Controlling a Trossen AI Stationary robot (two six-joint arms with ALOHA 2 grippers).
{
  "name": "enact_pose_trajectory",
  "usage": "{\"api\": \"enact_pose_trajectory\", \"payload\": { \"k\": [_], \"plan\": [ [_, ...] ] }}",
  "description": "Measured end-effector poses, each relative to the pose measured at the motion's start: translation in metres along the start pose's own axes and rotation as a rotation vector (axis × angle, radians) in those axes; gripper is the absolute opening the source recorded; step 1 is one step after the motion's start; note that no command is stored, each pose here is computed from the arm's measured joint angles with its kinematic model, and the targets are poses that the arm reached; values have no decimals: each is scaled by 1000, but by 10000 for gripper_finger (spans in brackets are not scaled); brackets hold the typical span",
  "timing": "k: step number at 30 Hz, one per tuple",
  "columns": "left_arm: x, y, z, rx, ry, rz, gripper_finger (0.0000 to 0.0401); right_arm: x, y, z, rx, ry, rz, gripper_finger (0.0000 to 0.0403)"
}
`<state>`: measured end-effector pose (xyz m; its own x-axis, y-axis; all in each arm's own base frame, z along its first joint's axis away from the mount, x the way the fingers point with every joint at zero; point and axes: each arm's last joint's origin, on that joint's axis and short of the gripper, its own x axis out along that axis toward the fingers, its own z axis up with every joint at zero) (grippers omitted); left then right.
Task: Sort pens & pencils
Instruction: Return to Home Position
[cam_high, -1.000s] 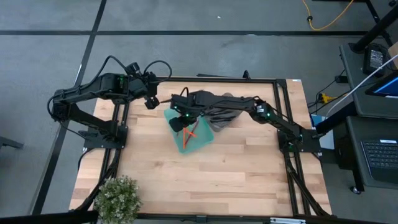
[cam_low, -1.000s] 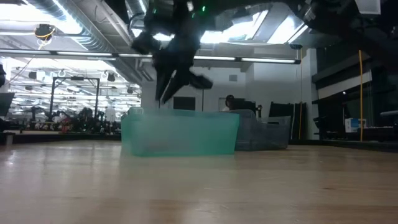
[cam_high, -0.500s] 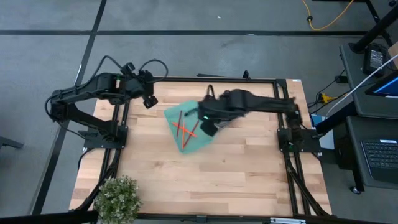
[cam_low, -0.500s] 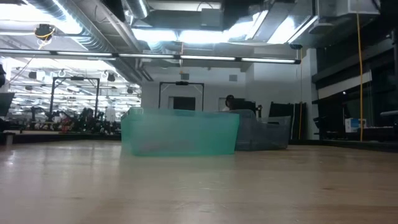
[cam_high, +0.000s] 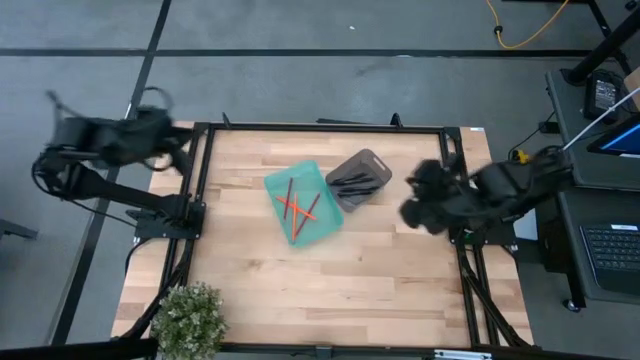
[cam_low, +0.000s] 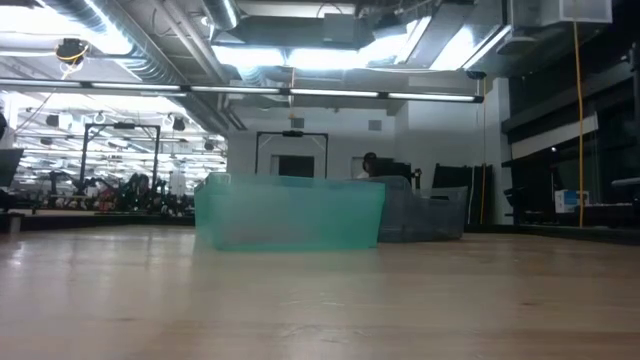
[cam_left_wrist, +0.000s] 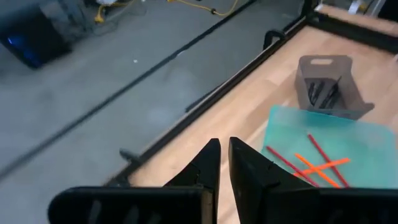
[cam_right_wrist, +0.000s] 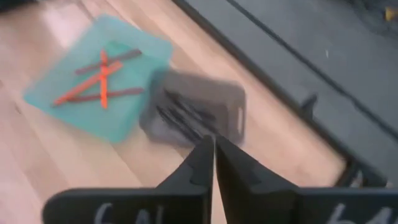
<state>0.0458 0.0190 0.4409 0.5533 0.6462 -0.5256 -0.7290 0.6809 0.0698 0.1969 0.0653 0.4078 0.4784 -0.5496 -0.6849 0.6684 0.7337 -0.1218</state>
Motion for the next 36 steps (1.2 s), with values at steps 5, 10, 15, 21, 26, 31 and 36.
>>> {"api": "enact_pose_trajectory", "payload": {
  "k": [5, 10, 15, 21, 26, 31, 36],
  "plan": [
    [-13, 34, -44, -122, -26, -46, 27, 18, -41, -78, 114, -13, -6, 26],
    [7, 40, -93, -166, -73, -80, 27, 42, -78, -131, 204, -63, 77, 25],
    [35, 29, -128, -199, -182, -180, 27, 61, -101, -160, 342, -116, 227, 25],
    [70, -5, -148, -135, -274, -505, 27, 86, -89, -187, 406, -235, 498, 25],
    [87, -24, -156, -94, -301, -641, 27, 97, -69, -197, 327, -361, 753, 25],
    [101, -40, -161, -34, -392, -790, 27, 104, -60, -207, 167, -413, 857, 25],
    [123, -57, -178, -7, -444, -869, 27, 112, -57, -216, 31, -423, 852, 25]
  ]
}}
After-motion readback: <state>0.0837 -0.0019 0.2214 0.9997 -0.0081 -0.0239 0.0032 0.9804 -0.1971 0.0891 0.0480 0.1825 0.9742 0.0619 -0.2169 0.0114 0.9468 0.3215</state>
